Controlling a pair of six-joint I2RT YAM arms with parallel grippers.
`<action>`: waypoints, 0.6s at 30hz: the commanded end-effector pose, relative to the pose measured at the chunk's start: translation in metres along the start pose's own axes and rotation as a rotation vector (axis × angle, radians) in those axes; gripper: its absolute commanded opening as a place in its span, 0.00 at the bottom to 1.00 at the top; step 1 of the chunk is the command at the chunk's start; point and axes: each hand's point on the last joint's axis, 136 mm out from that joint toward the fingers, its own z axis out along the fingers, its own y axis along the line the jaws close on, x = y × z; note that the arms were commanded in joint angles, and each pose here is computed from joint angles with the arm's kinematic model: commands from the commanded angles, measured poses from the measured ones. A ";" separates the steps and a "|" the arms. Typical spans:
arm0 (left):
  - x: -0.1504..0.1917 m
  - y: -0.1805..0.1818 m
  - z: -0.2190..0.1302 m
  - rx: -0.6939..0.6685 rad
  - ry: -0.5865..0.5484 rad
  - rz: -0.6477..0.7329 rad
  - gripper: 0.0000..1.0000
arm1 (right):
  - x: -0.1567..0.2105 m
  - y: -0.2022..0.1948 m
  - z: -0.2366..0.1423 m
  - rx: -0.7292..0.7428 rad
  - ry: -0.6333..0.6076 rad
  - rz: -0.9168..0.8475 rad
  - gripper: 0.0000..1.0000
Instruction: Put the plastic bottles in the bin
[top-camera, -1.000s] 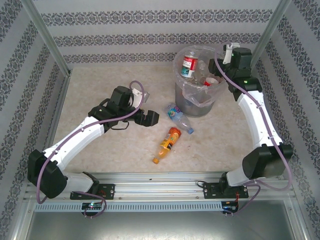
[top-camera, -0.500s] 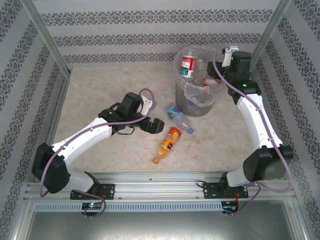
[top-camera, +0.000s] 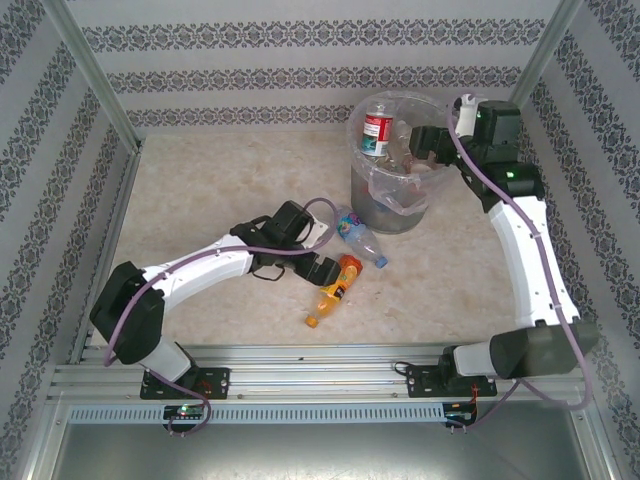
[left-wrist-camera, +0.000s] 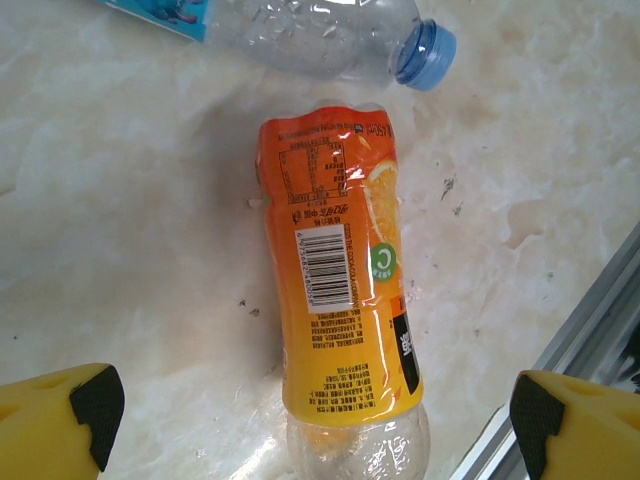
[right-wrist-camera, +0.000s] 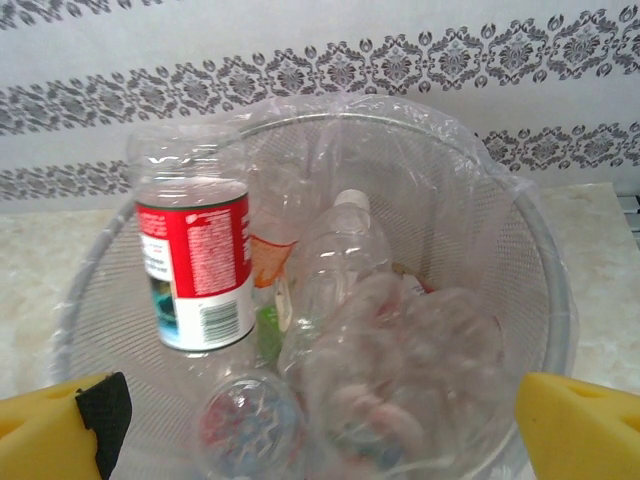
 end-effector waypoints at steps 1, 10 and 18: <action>0.005 -0.003 0.006 -0.021 0.033 0.053 1.00 | 0.001 0.011 -0.030 -0.047 0.004 0.060 0.98; 0.027 -0.005 0.029 -0.063 0.132 0.098 0.99 | 0.048 0.050 -0.077 -0.264 0.067 0.197 0.98; 0.036 -0.013 0.050 -0.067 0.201 0.109 0.95 | 0.093 0.063 -0.091 -0.359 0.161 0.240 0.98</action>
